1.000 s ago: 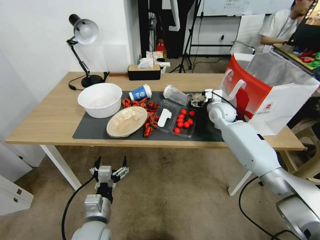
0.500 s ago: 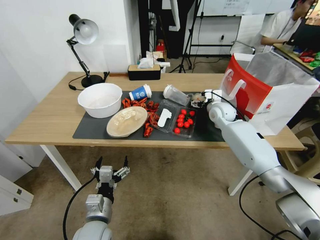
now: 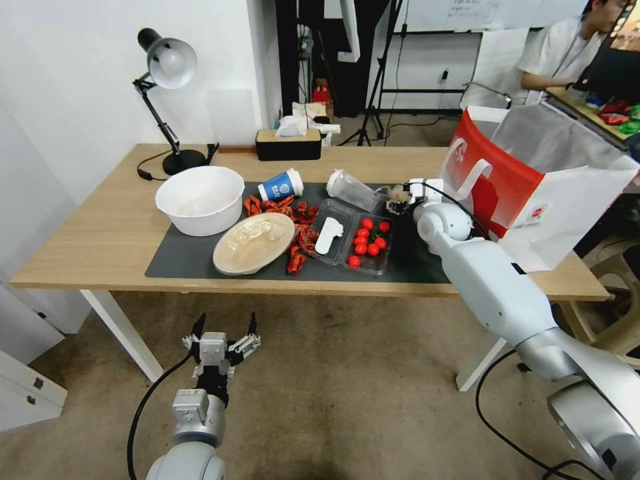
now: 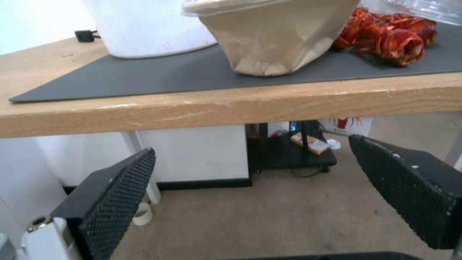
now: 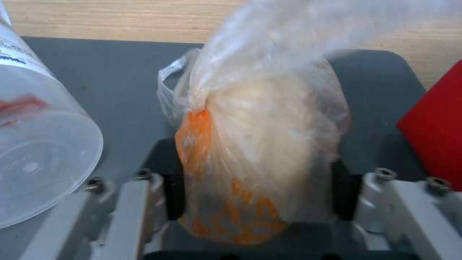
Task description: Pick up the trash from the table and place it into the takeout bag.
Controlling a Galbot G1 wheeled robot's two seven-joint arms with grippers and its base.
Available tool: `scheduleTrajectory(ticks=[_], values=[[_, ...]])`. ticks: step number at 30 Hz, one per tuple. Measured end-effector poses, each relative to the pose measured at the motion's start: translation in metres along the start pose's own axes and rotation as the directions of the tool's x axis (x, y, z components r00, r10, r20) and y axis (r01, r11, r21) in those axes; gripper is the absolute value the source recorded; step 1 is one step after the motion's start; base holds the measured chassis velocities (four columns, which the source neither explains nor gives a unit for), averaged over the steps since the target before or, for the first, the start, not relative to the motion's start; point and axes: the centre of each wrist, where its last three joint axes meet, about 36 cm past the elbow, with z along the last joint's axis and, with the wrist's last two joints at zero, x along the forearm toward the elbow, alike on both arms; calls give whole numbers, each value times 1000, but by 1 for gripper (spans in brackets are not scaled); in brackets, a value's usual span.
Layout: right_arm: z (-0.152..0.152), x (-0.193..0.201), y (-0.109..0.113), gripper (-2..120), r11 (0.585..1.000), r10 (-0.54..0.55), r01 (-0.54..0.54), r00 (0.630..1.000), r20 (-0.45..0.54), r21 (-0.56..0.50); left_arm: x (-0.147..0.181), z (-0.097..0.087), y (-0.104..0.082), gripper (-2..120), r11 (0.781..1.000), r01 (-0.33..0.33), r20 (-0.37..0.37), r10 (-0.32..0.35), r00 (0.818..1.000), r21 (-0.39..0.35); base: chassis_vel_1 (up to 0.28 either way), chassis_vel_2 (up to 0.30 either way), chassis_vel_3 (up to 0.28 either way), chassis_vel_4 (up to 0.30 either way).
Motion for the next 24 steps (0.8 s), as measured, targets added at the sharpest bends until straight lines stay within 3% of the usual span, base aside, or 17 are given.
scheduleTrajectory(ticks=[13,19,24], values=[[6,13,2,13,1000,-6,6,1000,23,-8,0,0,0,100,1000,-2,8,2,1000,-1,0,0,0,0],[6,28,-2,8,1000,-3,2,998,67,16,-1,-2,0,100,1000,-4,13,4,1000,1,0,0,0,0],[8,69,-5,8,999,-18,11,989,147,51,0,-4,0,100,1000,-3,21,3,1000,0,0,0,0,0]])
